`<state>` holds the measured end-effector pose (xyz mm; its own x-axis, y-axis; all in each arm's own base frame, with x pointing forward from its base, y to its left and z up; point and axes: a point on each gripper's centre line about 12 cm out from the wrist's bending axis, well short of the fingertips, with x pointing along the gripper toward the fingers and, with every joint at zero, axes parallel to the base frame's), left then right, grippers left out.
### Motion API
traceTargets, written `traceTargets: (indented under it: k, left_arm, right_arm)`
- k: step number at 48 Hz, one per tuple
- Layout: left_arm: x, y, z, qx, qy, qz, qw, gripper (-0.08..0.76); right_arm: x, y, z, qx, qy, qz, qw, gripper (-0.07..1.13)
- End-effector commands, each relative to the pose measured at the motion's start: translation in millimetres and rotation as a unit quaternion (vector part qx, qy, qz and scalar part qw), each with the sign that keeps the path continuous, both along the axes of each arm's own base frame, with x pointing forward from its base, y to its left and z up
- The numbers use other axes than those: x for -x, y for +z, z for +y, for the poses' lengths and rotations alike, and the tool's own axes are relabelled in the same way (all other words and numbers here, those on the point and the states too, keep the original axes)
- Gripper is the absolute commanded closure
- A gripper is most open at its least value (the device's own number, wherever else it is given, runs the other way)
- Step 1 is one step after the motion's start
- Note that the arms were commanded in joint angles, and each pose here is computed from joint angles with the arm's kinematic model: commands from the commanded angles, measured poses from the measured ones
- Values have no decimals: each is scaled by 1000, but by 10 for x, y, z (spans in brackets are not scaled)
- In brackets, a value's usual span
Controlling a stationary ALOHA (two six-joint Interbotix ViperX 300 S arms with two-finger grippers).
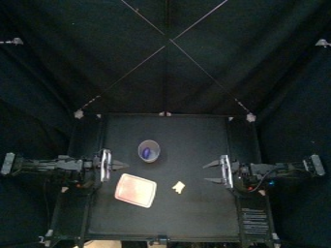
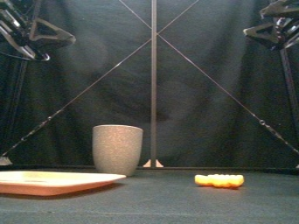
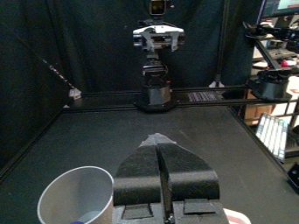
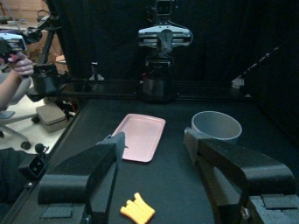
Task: Pick the eggplant then place it in the grey bowl
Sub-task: Drop eggplant in the grey bowl and return to neutral
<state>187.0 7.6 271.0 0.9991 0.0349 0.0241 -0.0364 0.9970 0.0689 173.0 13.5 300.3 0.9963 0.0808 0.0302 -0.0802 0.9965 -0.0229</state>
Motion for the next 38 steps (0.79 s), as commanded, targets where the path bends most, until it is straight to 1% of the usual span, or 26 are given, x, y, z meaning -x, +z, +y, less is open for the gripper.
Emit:
traceTargets:
  k: [1, 38]
  left_arm:
    - [-13, 56, 5, -2, 1, -8, 1000, 703]
    - [-14, 47, 7, -4, 1, -6, 1000, 703]
  right_arm:
    - [-16, 75, -12, -1, -4, -8, 1000, 144]
    - [-15, 21, -42, -2, -13, 5, 1000, 144]
